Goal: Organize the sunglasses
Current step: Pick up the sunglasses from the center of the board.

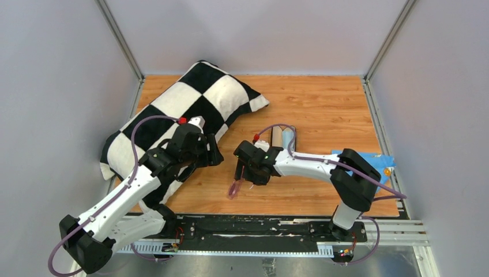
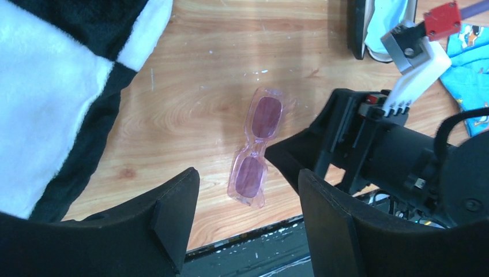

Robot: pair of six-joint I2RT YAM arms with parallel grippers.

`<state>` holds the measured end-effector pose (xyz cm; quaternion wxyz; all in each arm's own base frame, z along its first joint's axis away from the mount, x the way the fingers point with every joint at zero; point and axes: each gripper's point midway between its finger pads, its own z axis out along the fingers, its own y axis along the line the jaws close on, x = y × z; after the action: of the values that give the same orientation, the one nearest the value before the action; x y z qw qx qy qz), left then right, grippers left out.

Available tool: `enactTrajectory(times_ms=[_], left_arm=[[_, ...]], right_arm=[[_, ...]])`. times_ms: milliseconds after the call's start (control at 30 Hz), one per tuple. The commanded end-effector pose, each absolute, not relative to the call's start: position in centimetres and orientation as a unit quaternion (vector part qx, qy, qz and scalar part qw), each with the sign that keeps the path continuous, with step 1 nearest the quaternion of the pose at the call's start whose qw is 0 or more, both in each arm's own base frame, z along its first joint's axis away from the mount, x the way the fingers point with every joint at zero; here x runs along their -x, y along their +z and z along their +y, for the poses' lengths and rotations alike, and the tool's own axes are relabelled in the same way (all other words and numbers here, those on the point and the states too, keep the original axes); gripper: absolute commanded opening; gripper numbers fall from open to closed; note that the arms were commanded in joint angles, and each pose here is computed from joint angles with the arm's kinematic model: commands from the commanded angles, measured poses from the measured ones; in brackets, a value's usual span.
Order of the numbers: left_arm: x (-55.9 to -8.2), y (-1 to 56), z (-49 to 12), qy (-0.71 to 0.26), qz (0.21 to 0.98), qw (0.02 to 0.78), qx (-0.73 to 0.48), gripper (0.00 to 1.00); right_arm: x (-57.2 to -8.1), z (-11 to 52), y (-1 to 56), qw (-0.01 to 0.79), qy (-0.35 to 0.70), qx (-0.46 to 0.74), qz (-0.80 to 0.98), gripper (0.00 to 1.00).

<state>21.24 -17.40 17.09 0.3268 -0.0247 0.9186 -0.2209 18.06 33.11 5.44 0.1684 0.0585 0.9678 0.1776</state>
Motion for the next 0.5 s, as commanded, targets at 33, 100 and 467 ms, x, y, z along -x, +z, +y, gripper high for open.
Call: enactTrajectory(times_ms=[33,100,467], left_arm=[[-20.0,16.1,-16.0,-0.204,0.925,0.319,0.023,0.7],[-19.7,16.2,-15.9,-0.208,0.923,0.322,0.021,0.69],[-18.9,15.4,-15.6,-0.211,0.924,0.32,0.012,0.7]], right_arm=[[-16.9,35.0,4.3,0.14,0.143,-0.078,0.977,0.75],[-16.7,35.5,4.0,0.133,0.132,-0.082,0.979,0.73],[-16.6,35.7,1.7,0.111,0.056,-0.102,0.987,0.56]])
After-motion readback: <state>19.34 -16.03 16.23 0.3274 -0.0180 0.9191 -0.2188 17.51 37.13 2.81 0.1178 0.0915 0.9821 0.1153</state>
